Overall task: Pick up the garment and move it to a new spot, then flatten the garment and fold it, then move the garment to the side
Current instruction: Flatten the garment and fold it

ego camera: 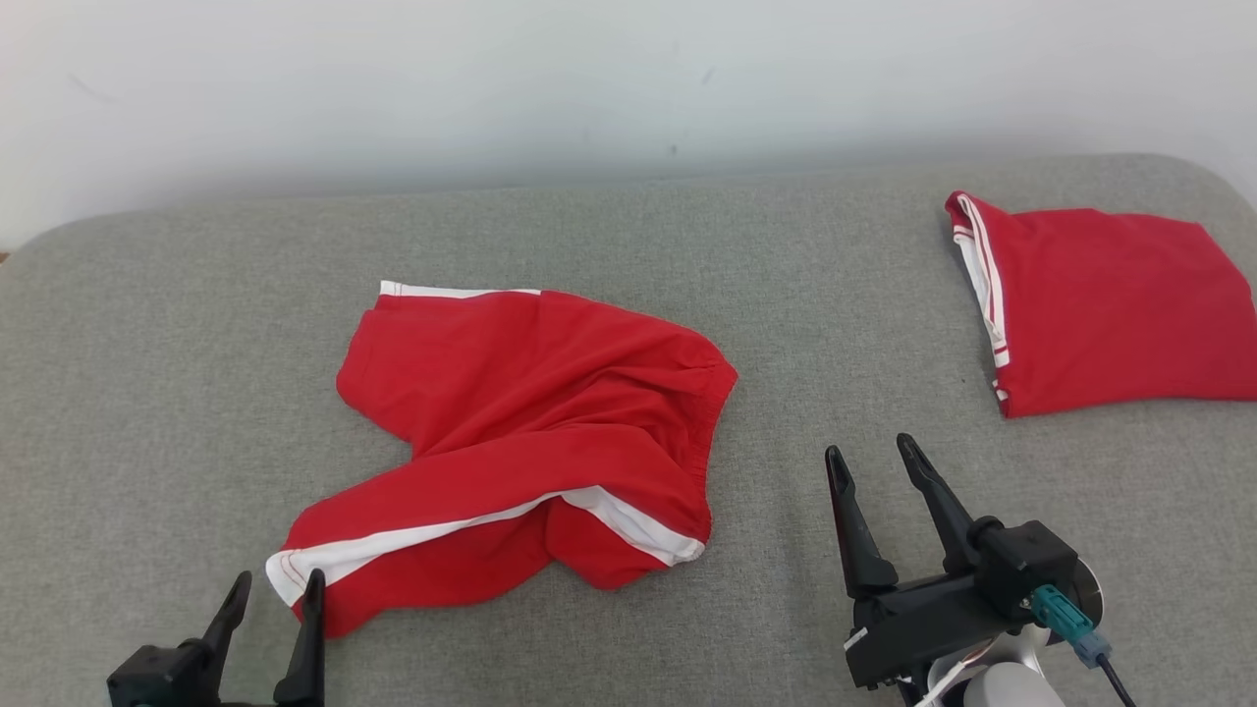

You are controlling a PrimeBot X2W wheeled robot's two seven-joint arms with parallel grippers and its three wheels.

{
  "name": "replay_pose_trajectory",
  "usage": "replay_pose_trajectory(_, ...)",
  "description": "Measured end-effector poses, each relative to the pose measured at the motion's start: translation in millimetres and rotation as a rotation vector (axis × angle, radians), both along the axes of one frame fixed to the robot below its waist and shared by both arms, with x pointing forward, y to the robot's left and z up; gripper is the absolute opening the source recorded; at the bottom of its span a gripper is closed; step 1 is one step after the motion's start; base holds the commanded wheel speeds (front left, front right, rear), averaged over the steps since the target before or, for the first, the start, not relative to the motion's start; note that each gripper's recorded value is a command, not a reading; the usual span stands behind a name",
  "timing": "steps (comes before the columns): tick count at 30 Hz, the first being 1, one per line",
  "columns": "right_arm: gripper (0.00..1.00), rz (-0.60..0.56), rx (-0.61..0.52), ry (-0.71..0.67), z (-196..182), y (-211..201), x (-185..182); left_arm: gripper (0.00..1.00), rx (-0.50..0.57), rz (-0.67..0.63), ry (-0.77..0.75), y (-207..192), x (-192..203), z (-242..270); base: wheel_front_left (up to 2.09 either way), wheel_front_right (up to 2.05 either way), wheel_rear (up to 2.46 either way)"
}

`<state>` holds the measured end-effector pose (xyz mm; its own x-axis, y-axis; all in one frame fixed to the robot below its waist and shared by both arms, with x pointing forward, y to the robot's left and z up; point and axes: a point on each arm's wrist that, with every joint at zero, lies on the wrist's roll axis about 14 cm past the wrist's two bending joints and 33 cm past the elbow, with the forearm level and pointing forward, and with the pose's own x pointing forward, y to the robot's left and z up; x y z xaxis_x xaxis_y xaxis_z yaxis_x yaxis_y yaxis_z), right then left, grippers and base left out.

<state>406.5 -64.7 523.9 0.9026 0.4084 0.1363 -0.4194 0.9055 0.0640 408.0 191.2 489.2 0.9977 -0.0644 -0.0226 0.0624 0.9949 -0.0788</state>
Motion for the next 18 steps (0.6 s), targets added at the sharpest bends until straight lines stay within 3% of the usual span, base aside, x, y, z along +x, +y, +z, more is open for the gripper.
replay_pose_trajectory(11,1.00,-0.007,-0.005,-0.022,8,-4,-6,1.00,0.007,0.132,-0.153,24,-20,45,0.00,0.00,0.00)
replay_pose_trajectory(18,1.00,-0.057,-0.002,-0.026,10,-21,-10,1.00,0.019,0.191,-0.174,37,-33,49,0.00,0.00,0.00)
